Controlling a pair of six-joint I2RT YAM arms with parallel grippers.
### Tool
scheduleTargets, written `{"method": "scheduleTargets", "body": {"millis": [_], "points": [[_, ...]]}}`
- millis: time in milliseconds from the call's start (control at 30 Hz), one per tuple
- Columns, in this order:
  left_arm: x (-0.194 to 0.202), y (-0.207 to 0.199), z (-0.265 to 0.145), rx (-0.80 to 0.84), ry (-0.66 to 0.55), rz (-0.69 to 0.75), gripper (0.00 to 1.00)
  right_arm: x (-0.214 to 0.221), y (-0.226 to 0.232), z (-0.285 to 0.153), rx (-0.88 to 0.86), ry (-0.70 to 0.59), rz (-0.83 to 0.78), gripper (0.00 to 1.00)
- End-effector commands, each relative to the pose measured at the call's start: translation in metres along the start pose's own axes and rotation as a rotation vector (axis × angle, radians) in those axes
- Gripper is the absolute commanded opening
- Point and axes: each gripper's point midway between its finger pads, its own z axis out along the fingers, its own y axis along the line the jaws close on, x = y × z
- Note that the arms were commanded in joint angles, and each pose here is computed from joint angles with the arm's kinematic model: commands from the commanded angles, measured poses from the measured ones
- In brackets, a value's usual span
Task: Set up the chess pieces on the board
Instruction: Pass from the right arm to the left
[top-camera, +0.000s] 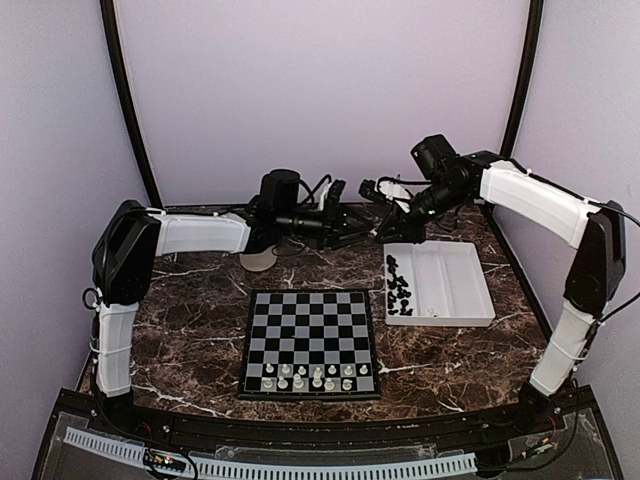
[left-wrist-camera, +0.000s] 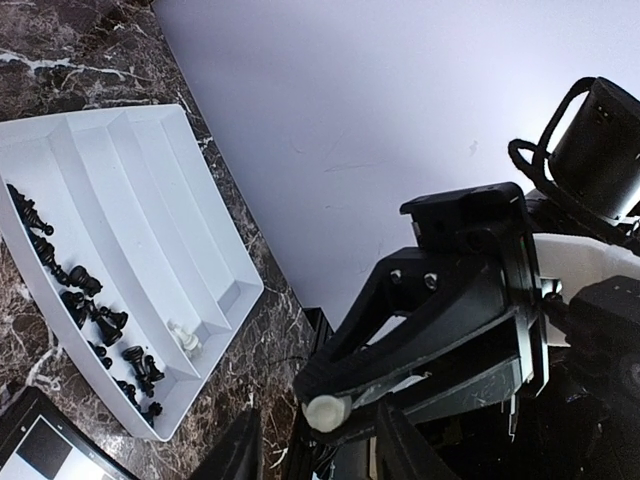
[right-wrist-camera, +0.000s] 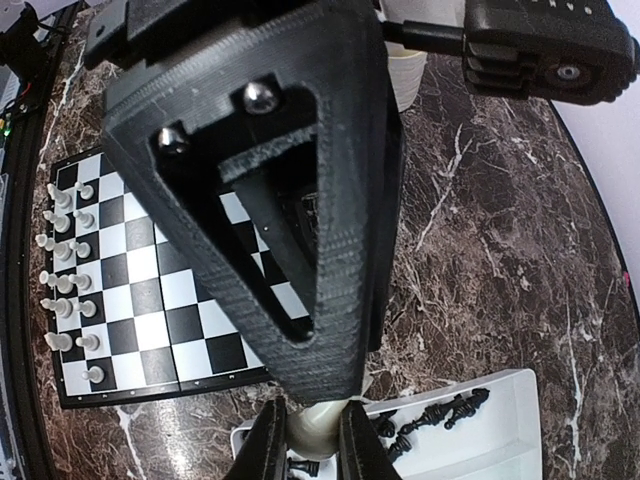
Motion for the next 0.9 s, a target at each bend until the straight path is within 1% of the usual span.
{"method": "scheduleTargets", "body": {"millis": [0,133,567,633,700,733,767,867], "points": [[-0.002,-0.017,0.003,0.055,0.011,0.034,0.38,-0.015,0.006,-0.002,-0.021,-0.027,-0.026,0.1],[-0.001,-0.017,0.004,0.064,0.015,0.032,0.33,-0.017,0.009,0.0,-0.033,-0.026,-0.033,0.1],[0.0,-0.026,0.003,0.106,0.027,0.045,0.09,-0.017,0.008,0.004,-0.023,-0.012,-0.031,0.11],[0.0,-0.028,0.002,0.111,0.03,0.053,0.06,-0.016,0.007,0.003,-0.014,-0.007,-0.024,0.17],[0.0,-0.033,-0.001,0.105,0.028,0.078,0.05,-0.015,0.008,0.0,-0.001,-0.002,-0.022,0.27],[0.002,-0.029,-0.003,0.078,0.037,0.069,0.05,-0.013,0.007,-0.004,0.009,-0.001,-0.022,0.31],[-0.001,-0.035,-0.007,0.058,0.022,0.122,0.05,-0.008,0.009,-0.007,0.014,0.001,-0.017,0.35],[0.0,-0.033,-0.026,-0.102,-0.003,0.258,0.05,0.001,0.007,-0.025,0.038,-0.025,0.016,0.43]]}}
